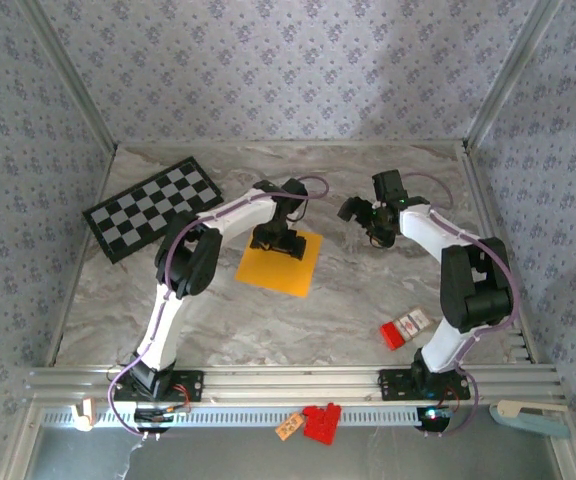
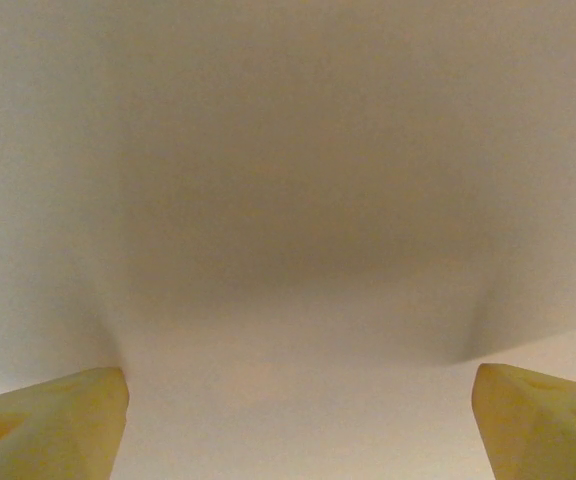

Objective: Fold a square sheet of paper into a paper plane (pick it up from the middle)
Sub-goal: First fold the square sheet of paper in half at the center of the table.

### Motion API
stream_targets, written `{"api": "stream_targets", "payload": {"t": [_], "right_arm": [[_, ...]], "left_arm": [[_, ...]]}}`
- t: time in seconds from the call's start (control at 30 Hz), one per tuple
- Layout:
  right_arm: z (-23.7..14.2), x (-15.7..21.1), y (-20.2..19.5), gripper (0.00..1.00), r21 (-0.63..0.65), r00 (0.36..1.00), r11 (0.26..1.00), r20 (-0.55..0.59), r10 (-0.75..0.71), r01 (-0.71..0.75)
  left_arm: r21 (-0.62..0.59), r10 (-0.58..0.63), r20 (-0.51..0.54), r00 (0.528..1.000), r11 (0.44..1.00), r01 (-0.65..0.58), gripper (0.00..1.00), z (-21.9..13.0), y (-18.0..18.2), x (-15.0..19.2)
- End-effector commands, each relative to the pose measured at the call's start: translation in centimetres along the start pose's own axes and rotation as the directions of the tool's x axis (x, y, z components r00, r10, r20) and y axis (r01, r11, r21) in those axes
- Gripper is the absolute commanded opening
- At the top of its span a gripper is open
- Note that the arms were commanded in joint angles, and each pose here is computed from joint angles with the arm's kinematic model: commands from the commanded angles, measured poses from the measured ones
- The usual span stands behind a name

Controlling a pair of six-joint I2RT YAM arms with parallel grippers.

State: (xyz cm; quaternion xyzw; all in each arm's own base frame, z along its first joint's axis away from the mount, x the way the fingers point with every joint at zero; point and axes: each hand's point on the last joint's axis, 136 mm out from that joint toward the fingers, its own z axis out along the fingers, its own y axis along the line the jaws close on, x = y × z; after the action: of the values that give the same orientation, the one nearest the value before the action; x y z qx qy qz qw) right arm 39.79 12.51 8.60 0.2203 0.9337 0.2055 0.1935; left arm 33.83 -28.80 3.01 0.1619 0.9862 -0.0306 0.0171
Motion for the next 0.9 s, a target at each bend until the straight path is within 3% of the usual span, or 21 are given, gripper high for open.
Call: {"api": "stream_targets", "payload": {"t": [0.0, 0.27, 0.87], "right_arm": [[-0.3, -0.2, -0.2, 1.00, 0.001, 1.000, 1.000, 0.011, 0.000, 0.000], [-0.3, -0.1, -0.1, 1.00, -0.002, 1.000, 1.000, 0.004, 0.007, -0.007], [-0.9, -0.6, -0.1, 1.00, 0.000, 1.000, 1.000, 0.015, 0.005, -0.005]], "left_arm": [[-0.012, 0.003, -0.023, 1.000, 1.000, -0.003, 0.88, -0.2, -0.4, 0.5], [-0.018, 0.003, 0.004, 1.000, 1.000, -0.003, 0.88, -0.6, -1.0, 0.4], [-0.113, -0.041, -0.046, 0.998, 0.993, 0.036, 0.82, 2.1, 0.8, 1.8]]}}
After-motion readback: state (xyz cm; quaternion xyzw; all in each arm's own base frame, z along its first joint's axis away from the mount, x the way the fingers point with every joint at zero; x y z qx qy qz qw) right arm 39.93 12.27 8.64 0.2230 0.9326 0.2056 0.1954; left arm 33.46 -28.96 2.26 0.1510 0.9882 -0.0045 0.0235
